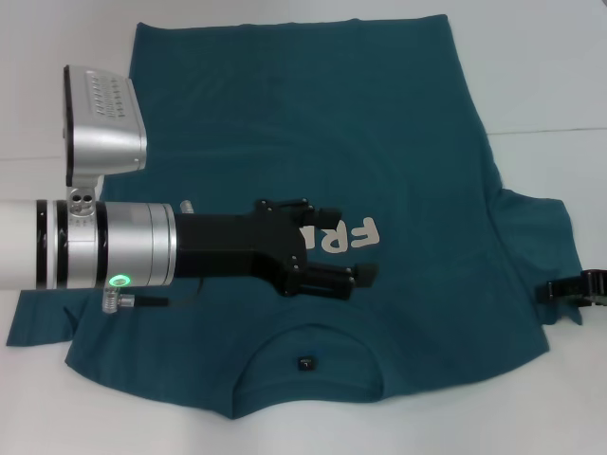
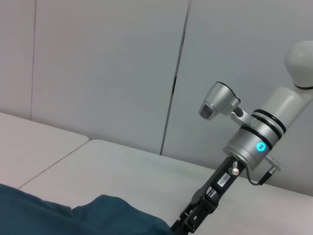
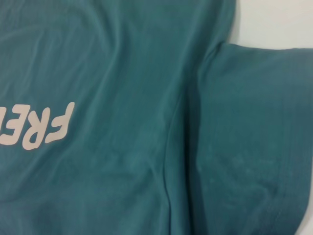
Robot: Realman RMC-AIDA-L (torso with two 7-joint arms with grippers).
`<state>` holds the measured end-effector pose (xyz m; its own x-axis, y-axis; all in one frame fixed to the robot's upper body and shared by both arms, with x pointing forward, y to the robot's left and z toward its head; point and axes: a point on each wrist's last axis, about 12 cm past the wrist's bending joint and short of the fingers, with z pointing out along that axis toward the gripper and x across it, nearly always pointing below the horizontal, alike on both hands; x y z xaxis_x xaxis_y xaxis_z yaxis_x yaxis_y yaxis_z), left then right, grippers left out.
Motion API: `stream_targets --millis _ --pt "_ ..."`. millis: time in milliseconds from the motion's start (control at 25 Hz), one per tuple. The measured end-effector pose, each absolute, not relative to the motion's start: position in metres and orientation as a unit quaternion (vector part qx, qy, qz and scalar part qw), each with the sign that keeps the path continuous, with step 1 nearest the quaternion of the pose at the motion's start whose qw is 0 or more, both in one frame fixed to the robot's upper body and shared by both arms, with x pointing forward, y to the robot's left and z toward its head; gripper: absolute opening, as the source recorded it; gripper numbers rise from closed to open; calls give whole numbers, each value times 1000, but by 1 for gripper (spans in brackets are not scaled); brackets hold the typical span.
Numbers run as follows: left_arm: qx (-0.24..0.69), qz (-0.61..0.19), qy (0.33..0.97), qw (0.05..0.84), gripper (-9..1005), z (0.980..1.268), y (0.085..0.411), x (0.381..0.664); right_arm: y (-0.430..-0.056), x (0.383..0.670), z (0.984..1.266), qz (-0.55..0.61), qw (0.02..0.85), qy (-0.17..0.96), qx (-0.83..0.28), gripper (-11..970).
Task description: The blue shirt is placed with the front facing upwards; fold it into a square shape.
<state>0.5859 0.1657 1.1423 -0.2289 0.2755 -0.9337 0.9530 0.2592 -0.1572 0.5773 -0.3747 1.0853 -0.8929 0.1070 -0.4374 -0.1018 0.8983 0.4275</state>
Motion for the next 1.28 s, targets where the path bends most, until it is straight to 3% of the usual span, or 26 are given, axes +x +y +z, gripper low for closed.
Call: stream_targets --millis 1080,1280 --pt "456 -399 674 423 925 1141 166 587 -372 580 1084 227 224 948 10 731" --pt "456 -399 674 423 924 1141 166 587 -371 581 1084 227 225 947 10 530"
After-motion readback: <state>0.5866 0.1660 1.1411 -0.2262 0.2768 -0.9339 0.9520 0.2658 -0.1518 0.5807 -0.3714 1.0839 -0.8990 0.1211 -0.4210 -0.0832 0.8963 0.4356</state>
